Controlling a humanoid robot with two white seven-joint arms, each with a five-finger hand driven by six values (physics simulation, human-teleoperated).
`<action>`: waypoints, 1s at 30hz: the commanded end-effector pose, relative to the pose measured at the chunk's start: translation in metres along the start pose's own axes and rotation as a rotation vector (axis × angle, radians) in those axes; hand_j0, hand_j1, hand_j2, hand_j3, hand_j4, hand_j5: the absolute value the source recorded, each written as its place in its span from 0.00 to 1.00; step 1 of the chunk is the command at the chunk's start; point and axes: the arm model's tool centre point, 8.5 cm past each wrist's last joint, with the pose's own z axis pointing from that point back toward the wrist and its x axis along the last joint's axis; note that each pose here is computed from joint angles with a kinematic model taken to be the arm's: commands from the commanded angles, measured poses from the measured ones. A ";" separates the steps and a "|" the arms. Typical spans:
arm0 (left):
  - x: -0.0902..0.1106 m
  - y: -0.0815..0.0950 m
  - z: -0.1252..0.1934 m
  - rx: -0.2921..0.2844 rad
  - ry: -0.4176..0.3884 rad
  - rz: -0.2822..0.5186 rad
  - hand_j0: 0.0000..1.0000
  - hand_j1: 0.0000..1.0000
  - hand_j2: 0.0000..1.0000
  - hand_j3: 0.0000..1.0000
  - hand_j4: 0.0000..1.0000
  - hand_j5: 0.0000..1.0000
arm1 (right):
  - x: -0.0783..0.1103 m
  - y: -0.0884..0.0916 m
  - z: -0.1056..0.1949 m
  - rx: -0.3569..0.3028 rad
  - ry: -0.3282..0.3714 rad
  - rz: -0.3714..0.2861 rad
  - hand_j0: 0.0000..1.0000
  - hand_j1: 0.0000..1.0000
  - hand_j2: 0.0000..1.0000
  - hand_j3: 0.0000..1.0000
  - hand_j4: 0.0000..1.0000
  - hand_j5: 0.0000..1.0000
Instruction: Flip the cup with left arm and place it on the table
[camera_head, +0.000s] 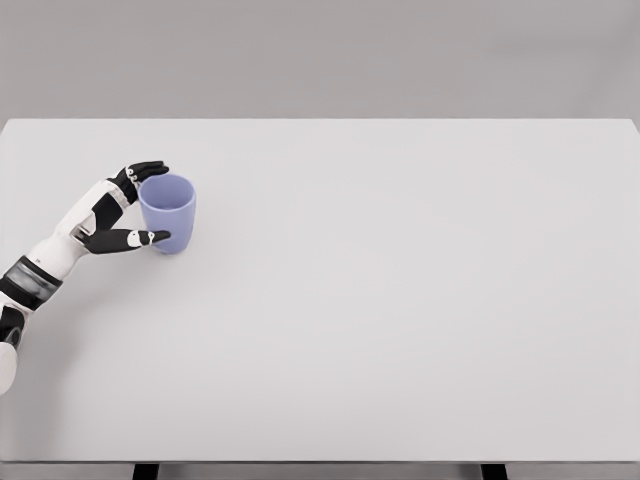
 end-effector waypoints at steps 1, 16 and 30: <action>0.001 0.000 -0.001 0.002 -0.006 0.004 0.88 0.88 0.88 0.88 0.88 0.88 | 0.000 0.000 0.000 0.000 0.000 0.000 1.00 1.00 1.00 1.00 1.00 1.00; 0.004 0.004 0.001 0.011 -0.011 0.000 0.99 0.99 0.99 0.99 0.99 0.99 | 0.000 0.000 0.000 0.000 0.000 0.000 1.00 1.00 1.00 1.00 1.00 1.00; 0.025 0.013 0.000 0.007 -0.060 -0.039 1.00 1.00 1.00 1.00 1.00 1.00 | 0.000 0.000 0.000 0.000 0.000 0.000 1.00 1.00 1.00 1.00 1.00 1.00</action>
